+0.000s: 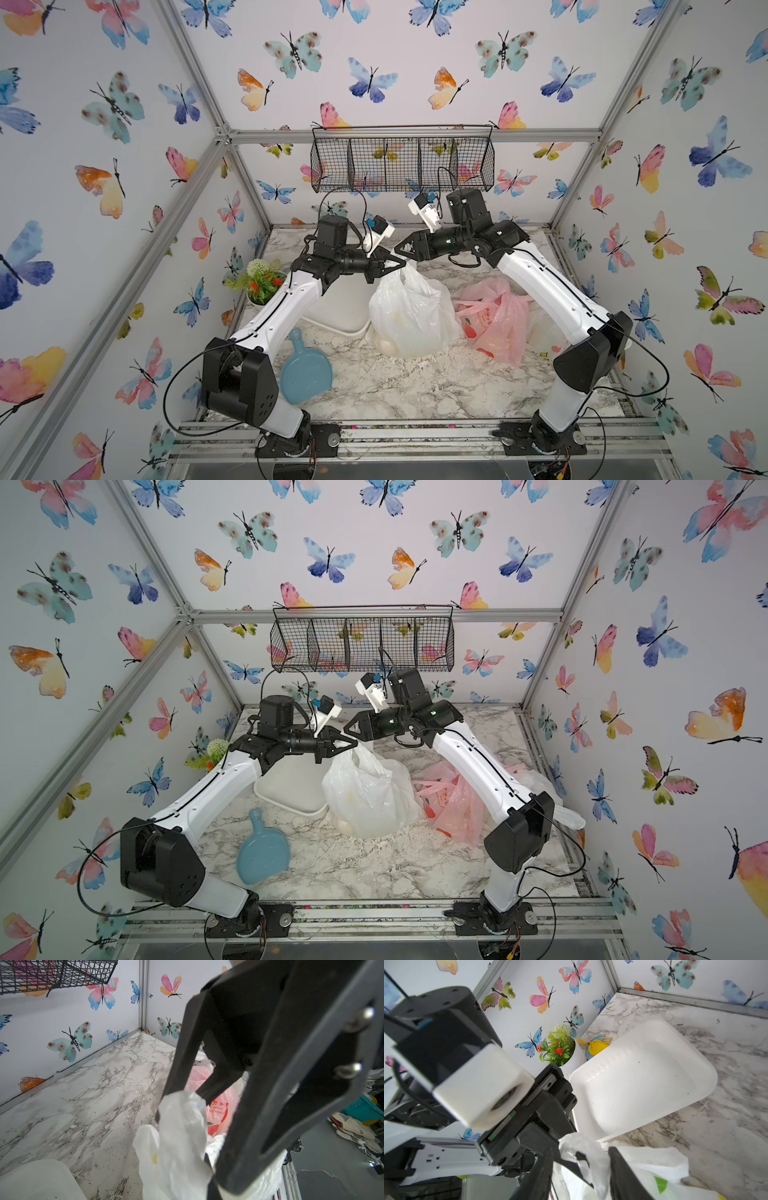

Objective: Place the pears into plastic bags & tie knots
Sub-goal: Tie the plastic bag at the center of the board.

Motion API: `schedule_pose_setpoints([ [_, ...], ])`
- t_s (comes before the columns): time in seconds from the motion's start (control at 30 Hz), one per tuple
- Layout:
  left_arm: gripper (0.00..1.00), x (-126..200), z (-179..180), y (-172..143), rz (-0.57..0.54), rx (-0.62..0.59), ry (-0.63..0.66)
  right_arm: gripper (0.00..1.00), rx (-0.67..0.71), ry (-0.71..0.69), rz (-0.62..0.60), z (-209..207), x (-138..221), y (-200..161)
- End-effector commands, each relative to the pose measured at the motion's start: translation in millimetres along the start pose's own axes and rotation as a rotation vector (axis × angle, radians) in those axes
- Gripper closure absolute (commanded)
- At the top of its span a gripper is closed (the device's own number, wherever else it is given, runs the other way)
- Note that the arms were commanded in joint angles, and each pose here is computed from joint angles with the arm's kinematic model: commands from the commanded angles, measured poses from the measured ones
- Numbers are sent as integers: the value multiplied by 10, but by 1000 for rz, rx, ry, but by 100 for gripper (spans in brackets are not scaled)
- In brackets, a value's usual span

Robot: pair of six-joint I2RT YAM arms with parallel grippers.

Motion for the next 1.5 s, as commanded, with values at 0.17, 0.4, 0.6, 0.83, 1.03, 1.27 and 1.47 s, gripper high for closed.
schedule_pose_setpoints([
  [0.17, 85, 13, -38, -10, 6, 5, 13, 95, 26, 14, -43, 98, 128, 43],
  [0.4, 78, 2, -23, -26, 3, 27, 17, 97, 30, -32, -55, -5, 264, 27],
  [0.6, 80, 4, -22, -42, 6, 38, 18, 97, 33, -48, -62, -43, 371, 13],
  [0.83, 96, 22, 5, -19, 4, 46, 34, 98, 34, -66, -38, -71, 467, -118],
  [1.03, 100, 86, 136, 72, -42, 100, 123, 98, -11, -108, 92, -218, 433, -608],
  [1.27, 100, 74, 133, 124, -74, 137, 102, 98, -83, -89, 191, -340, -14, -1041],
  [1.47, 93, 82, 2, 131, -103, 141, 10, 97, -46, -203, 143, -615, -236, -946],
])
Point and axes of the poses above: each gripper's point midway between its finger pads, its own x axis back along the fingers, its own z axis along the line the jaws close on, y = z × x, the point moved 6 cm from there along x, back along the fingers, and after that the axes turned 12 degrees about -x, right-handed, at the moved point
